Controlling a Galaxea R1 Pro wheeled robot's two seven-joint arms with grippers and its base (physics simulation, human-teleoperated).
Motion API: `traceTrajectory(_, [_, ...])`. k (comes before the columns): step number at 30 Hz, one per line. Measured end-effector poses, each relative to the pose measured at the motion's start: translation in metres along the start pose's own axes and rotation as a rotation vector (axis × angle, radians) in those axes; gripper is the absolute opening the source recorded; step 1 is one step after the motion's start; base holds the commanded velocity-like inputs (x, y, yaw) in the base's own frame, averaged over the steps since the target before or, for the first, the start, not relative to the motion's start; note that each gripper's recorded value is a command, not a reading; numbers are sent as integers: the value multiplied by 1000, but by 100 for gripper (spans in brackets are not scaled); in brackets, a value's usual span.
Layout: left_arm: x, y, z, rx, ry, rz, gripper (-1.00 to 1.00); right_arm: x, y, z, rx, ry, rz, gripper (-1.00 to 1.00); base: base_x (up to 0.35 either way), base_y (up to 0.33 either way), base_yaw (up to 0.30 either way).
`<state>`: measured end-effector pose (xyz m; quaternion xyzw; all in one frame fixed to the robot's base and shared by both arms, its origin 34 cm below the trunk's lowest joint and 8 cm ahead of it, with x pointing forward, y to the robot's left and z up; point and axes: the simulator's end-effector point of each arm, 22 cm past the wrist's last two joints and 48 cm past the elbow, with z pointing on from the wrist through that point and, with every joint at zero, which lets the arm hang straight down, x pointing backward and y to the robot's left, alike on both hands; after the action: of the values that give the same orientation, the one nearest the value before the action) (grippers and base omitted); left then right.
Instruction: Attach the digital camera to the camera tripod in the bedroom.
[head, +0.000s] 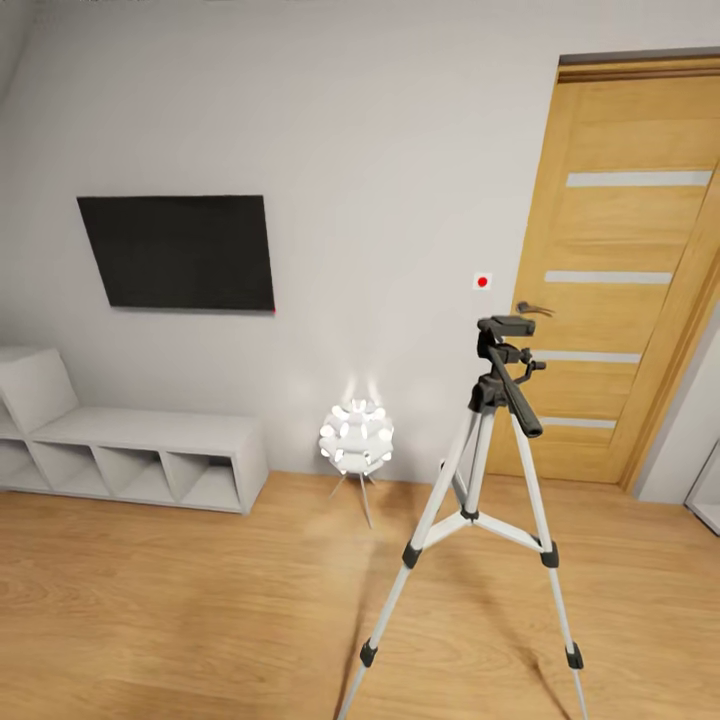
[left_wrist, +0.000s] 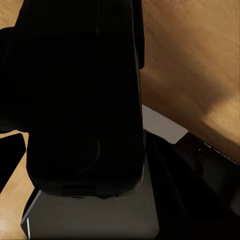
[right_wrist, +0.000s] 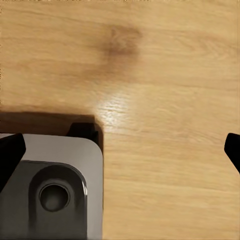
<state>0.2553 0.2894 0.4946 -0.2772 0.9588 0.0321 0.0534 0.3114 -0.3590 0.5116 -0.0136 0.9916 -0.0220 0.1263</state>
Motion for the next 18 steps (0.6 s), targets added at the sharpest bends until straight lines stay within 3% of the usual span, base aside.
traceTrajectory(18, [-2, 2, -26, 0, 1, -2, -100, -7, -2, -26, 1, -9, -2, 100, 0, 0, 0])
